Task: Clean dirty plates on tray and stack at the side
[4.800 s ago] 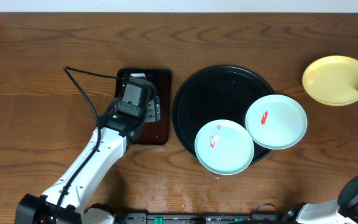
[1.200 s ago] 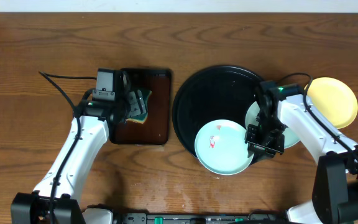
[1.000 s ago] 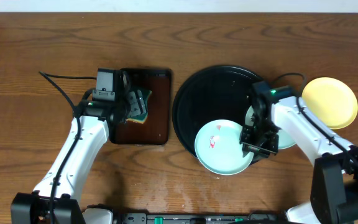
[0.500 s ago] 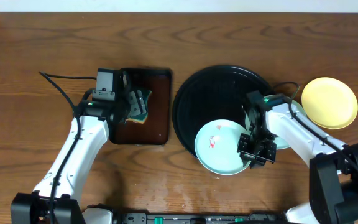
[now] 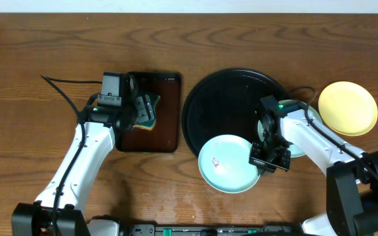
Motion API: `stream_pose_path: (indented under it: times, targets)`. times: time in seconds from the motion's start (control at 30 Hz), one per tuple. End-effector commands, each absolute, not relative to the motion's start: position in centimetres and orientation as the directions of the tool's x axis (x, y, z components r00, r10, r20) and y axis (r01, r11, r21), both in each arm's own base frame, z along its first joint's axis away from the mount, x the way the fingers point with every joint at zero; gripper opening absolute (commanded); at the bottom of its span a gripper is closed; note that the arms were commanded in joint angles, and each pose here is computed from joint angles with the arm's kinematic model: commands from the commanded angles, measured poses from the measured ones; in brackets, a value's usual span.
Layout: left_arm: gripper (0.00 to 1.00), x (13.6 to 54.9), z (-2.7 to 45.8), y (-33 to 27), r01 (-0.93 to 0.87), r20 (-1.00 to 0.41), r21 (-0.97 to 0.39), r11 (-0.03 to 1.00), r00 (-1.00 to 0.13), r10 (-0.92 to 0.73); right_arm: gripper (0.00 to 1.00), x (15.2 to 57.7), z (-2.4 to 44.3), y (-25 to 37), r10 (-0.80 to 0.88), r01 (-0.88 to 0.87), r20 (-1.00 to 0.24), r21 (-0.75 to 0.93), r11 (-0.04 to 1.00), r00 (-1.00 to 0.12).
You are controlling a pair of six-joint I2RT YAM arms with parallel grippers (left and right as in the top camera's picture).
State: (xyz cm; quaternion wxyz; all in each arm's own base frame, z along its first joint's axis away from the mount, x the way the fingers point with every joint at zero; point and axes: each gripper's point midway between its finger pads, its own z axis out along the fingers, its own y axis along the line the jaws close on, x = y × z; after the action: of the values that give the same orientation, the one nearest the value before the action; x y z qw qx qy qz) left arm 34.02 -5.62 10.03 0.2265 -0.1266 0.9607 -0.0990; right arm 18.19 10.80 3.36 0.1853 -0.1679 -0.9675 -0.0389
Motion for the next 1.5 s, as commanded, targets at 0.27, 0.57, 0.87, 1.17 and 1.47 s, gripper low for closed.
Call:
stream_pose_path:
  times: [0.27, 0.57, 0.87, 1.17, 1.47]
  targets:
    - [0.79, 33.9, 9.9, -5.6, -0.205, -0.403, -0.25, 0.946, -0.867, -0.294, 0.01, 28.3, 7.2, 12.2, 0.221, 0.227, 0.054, 0.185, 0.956, -0.974]
    - [0.79, 33.9, 9.9, -5.6, -0.205, -0.403, -0.249, 0.947, -0.867, -0.294, 0.01, 35.6, 7.4, 8.5, 0.264, 0.254, -0.299, 0.07, 0.965, -0.917]
    - [0.79, 33.8, 9.8, -5.6, -0.206, -0.399, -0.248, 0.947, -0.869, -0.293, 0.01, 37.5, 7.9, 8.9, 0.233, 0.213, -0.373, 0.095, 0.972, -0.898]
    - [0.63, 34.2, 10.3, -5.6, -0.203, -0.408, -0.252, 0.946, -0.864, -0.294, 0.01, 36.9, 5.9, 9.4, 0.168, 0.149, -0.384, 0.079, 0.986, -0.908]
    - [0.75, 36.4, 9.3, -5.9, -0.184, -0.39, -0.23, 0.956, -0.882, -0.263, 0.01, 36.8, 5.0, 9.4, 0.154, 0.138, -0.376, 0.069, 0.988, -0.914]
